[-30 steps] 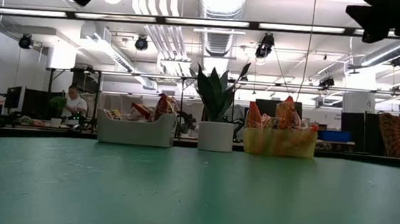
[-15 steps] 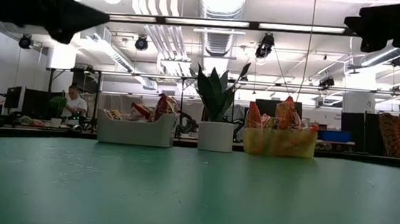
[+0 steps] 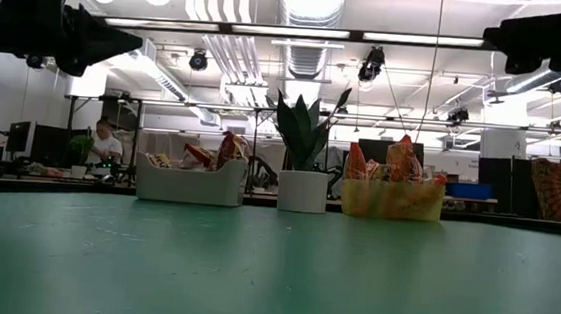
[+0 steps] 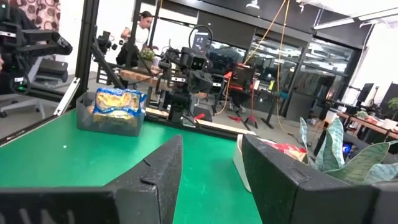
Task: Sort Maruchan noodles
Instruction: Return to Home Position
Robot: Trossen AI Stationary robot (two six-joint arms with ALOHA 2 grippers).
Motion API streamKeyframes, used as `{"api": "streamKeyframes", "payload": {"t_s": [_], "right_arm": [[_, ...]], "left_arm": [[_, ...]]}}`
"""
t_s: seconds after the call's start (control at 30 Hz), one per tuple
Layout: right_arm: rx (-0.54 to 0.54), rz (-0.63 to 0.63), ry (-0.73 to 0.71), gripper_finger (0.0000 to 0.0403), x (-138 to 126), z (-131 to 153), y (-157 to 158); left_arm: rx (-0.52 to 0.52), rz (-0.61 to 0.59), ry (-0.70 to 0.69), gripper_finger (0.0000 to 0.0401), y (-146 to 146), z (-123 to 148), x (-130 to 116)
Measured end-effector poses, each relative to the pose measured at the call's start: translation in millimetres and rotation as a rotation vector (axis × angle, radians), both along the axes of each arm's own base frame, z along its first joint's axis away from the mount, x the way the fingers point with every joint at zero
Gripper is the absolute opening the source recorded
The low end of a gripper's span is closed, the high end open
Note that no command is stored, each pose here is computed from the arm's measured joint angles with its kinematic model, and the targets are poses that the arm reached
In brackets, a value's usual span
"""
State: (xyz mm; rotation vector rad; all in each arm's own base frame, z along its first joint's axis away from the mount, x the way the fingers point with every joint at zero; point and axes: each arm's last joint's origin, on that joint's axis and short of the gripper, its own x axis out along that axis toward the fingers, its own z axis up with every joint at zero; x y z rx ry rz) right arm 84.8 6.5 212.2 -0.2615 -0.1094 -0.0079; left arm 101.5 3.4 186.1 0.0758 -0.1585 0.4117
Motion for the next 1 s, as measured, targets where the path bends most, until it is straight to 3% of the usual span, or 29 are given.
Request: {"api": "streamKeyframes", "payload": {"t_s": [0.37, 0.53, 0.7, 0.77, 1.0], "right_arm": [[0.003, -0.033, 0.025, 0.0136, 2.0, -6.8, -0.7], [0.008, -0.105, 0.074, 0.0130, 6.2, -22.4, -2.3], [-0.014, -0.136, 0.094, 0.0127, 10.5, -38.4, -3.2], [-0.002, -0.160, 0.084, 0.0127, 10.9, -38.6, -4.1], [-0.005, -0.072, 0.079, 0.0125, 11.2, -38.8, -1.5]], "left_arm": [[-0.065, -0.064, 0.050, 0.0000, -1.2, -7.8, 1.6], [-0.084, -0.066, 0.078, 0.0000, -1.3, -11.2, 3.0], [-0.114, -0.145, 0.070, 0.0000, -3.5, -11.4, 3.7], [-0.117, -0.130, 0.068, 0.0000, -3.0, -11.3, 3.6], [-0.140, -0.043, 0.036, 0.0000, -0.5, -8.5, 2.6]]}}
